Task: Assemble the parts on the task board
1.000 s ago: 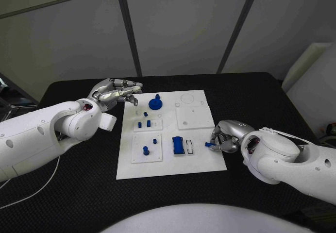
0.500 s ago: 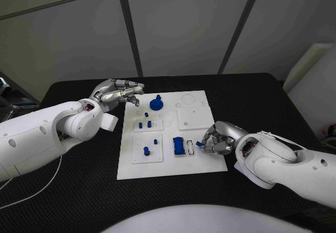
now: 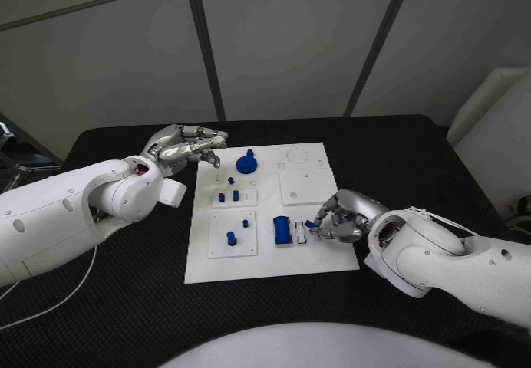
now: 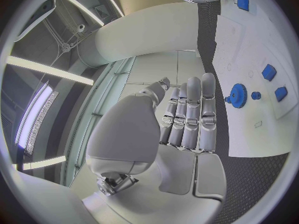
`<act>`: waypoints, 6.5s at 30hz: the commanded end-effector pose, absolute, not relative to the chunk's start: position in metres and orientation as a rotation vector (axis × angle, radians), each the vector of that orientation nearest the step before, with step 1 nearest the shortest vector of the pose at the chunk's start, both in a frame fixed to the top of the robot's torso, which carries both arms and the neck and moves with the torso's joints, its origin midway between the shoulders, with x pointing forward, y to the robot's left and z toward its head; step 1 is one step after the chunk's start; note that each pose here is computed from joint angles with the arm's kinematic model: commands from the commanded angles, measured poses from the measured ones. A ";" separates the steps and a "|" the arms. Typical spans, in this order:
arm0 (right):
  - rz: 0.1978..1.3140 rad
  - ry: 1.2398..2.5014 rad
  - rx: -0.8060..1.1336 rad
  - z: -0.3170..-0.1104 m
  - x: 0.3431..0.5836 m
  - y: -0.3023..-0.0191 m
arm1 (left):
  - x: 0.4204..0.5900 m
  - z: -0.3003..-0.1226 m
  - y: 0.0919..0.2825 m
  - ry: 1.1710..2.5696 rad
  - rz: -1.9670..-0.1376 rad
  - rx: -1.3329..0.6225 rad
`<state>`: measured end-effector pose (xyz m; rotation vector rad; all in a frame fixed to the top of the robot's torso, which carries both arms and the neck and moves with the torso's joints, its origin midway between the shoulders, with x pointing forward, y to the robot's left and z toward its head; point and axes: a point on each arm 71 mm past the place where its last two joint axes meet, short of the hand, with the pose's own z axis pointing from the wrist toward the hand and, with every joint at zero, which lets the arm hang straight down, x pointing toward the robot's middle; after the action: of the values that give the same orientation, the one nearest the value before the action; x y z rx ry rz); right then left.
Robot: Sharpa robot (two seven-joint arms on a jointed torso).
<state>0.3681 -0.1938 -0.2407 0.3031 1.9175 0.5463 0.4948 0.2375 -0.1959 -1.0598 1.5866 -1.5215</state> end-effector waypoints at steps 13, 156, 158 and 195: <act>0.554 2.006 0.313 -0.251 0.373 -0.180 | 0.494 -0.194 0.236 1.595 -1.540 -1.054; 0.969 1.949 0.497 -0.237 0.396 -0.226 | 0.494 -0.197 0.240 1.584 -1.530 -1.056; 1.057 1.896 0.629 -0.236 0.410 -0.234 | 0.496 -0.197 0.242 1.561 -1.528 -1.060; 1.275 1.349 1.003 -0.248 0.526 -0.217 | 0.522 -0.230 0.226 1.221 -1.287 -1.267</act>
<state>0.5257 -0.2152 -0.2531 0.9472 1.4321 1.2932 0.5231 0.2248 -0.2341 -1.2845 1.2681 -1.3283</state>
